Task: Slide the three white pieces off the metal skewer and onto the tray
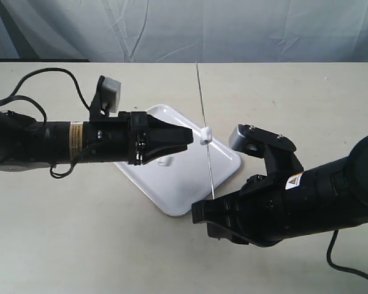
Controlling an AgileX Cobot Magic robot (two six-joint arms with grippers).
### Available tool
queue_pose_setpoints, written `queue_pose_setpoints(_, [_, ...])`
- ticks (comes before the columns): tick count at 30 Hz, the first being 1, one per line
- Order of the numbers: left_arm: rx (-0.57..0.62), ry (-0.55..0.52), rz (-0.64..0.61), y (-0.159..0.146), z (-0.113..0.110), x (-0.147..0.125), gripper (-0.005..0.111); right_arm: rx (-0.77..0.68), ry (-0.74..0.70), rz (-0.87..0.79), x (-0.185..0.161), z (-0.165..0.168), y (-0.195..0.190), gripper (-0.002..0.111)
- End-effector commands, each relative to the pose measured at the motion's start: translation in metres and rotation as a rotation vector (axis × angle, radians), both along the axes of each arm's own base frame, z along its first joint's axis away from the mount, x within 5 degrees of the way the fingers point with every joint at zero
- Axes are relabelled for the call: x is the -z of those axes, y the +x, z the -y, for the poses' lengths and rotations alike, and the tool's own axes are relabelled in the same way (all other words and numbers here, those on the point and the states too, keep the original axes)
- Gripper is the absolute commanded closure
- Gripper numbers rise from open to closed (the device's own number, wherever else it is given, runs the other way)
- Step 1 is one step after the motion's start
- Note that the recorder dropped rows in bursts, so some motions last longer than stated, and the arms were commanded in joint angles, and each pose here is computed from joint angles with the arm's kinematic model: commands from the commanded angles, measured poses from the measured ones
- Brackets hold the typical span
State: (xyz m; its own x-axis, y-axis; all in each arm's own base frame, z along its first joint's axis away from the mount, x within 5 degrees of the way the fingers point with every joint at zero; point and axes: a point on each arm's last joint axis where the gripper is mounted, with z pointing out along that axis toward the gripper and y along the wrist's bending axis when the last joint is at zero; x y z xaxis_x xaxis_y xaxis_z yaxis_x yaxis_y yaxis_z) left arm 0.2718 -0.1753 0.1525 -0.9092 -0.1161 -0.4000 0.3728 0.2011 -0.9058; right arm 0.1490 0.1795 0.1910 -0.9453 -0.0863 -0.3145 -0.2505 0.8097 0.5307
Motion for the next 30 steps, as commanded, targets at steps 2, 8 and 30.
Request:
queue_pose_setpoints(2, [0.015,-0.037,-0.001,-0.0070,0.0134,-0.0064,0.070,-0.028,0.003,-0.002,-0.0015,0.0001,-0.0021,0.109])
queue_pose_setpoints(8, [0.015,-0.037,-0.001,-0.0070,0.0134,-0.0064,0.070,-0.074,0.015,-0.008,-0.0021,-0.0014,-0.0050,0.109])
queue_pose_setpoints(30, [0.026,-0.032,-0.004,-0.0081,0.0135,-0.0059,0.092,-0.116,0.041,-0.014,-0.0035,-0.0038,-0.0078,0.109])
